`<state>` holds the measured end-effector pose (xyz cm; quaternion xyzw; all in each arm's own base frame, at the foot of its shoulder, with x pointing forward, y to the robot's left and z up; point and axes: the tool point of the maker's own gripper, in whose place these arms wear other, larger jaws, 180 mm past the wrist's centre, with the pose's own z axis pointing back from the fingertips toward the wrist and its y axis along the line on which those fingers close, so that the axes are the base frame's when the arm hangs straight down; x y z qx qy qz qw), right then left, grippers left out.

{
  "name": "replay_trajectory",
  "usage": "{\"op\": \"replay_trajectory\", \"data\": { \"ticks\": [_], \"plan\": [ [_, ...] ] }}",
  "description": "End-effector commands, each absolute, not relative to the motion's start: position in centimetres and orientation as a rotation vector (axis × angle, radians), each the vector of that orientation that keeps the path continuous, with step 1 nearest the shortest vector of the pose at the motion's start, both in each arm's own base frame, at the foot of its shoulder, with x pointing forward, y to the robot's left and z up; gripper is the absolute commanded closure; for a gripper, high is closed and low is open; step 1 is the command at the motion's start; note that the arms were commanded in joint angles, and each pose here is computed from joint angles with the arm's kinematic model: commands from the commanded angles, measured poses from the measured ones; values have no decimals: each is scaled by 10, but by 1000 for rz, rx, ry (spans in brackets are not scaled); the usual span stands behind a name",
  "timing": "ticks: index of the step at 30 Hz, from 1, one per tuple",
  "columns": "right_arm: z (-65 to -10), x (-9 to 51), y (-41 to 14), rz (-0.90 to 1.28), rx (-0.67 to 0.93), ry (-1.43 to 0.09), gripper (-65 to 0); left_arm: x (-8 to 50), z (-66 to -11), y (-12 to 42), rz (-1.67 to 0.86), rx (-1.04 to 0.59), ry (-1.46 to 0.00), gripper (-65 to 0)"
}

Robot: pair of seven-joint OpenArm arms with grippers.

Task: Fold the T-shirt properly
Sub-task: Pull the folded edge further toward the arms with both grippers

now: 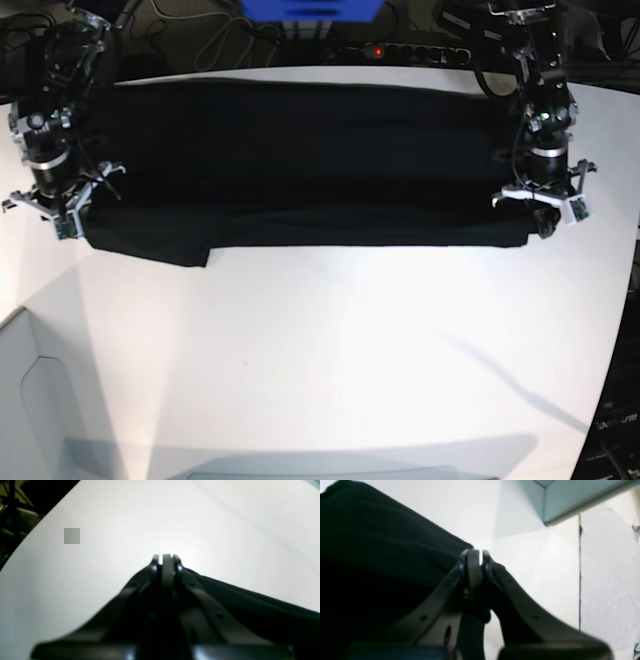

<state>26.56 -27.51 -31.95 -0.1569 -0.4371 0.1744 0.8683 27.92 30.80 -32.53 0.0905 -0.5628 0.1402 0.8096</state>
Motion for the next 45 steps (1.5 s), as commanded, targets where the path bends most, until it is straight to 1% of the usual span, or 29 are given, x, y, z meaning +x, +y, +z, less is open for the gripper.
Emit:
{"op": "replay_trajectory", "data": {
  "ticks": [1,8,11,18,21,28,35,43,45],
  "plan": [
    [-313,265,-276,381,-337,-932,0,279,-319,313,288,211,-1228,0],
    [-327,247,-277,386,-327,-878,0,267,-351,321,315,217,-1141,0],
    [-331,242,-277,388,-324,-861,0,263,-356,322,315,219,-1121,0],
    [-335,236,-277,392,-322,-842,0,254,-351,318,290,226,-1123,0],
    [-340,233,-277,392,-316,-829,0,247,-352,328,307,248,-1112,0],
    [-374,223,-284,350,-266,-751,0,239,-350,343,335,283,-1110,0],
    [-375,223,-283,351,-262,-749,0,238,-352,344,338,283,-1104,0],
    [-379,221,-283,351,-257,-737,0,230,-371,348,357,283,-1054,-1],
    [-381,220,-286,351,-256,-727,-42,229,-372,348,358,283,-1049,-3]
  ]
}}
